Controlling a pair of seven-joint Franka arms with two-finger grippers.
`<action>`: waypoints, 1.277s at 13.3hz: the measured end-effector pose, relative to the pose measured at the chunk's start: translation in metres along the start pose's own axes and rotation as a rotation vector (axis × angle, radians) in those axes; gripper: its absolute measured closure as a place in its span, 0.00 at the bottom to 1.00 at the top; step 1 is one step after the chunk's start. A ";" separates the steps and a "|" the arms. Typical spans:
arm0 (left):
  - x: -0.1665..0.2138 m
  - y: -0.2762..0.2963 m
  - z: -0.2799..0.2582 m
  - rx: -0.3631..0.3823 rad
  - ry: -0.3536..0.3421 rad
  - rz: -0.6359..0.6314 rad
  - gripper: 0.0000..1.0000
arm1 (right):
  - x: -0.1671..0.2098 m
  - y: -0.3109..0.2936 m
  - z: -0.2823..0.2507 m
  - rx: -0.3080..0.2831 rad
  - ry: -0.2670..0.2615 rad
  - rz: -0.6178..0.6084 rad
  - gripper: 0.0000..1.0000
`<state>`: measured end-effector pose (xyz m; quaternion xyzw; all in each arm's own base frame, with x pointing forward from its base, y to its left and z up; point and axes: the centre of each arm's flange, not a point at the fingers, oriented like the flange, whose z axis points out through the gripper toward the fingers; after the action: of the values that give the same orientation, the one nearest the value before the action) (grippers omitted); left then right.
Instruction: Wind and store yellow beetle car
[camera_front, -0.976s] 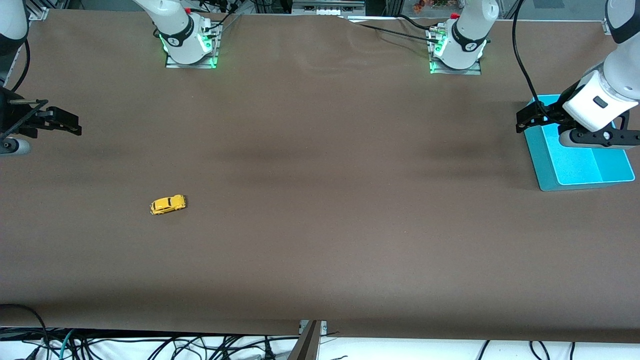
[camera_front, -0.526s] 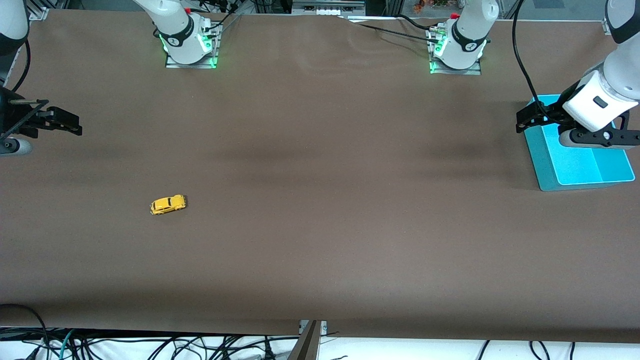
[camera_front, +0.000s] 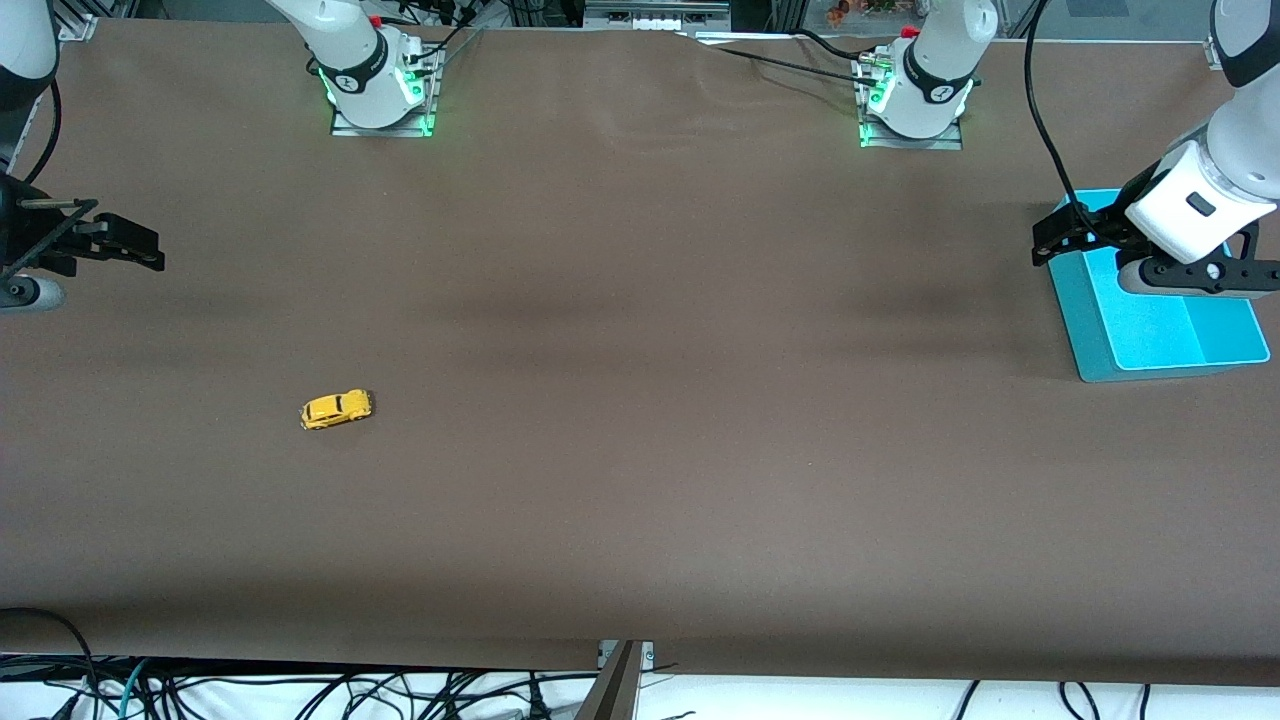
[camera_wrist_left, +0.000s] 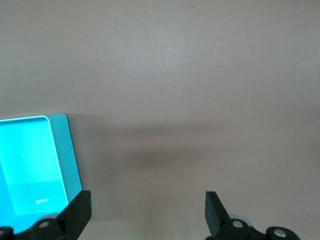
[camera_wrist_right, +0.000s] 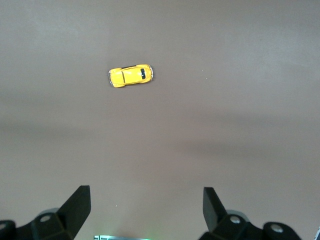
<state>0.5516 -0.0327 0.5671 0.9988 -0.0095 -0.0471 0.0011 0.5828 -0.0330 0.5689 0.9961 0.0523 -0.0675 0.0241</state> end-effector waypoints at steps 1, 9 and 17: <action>0.000 0.000 0.000 0.000 0.000 0.000 0.00 | 0.000 -0.001 0.000 0.001 0.000 -0.002 0.00; 0.000 0.000 0.000 0.000 0.000 0.000 0.00 | 0.017 -0.068 0.016 0.010 -0.031 -0.114 0.00; 0.000 0.000 0.000 0.000 0.000 0.000 0.00 | 0.052 -0.097 0.080 0.015 -0.102 -0.576 0.00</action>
<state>0.5516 -0.0327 0.5670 0.9988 -0.0095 -0.0472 0.0011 0.6131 0.0639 0.4790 0.9357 0.3311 -0.1219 -0.0006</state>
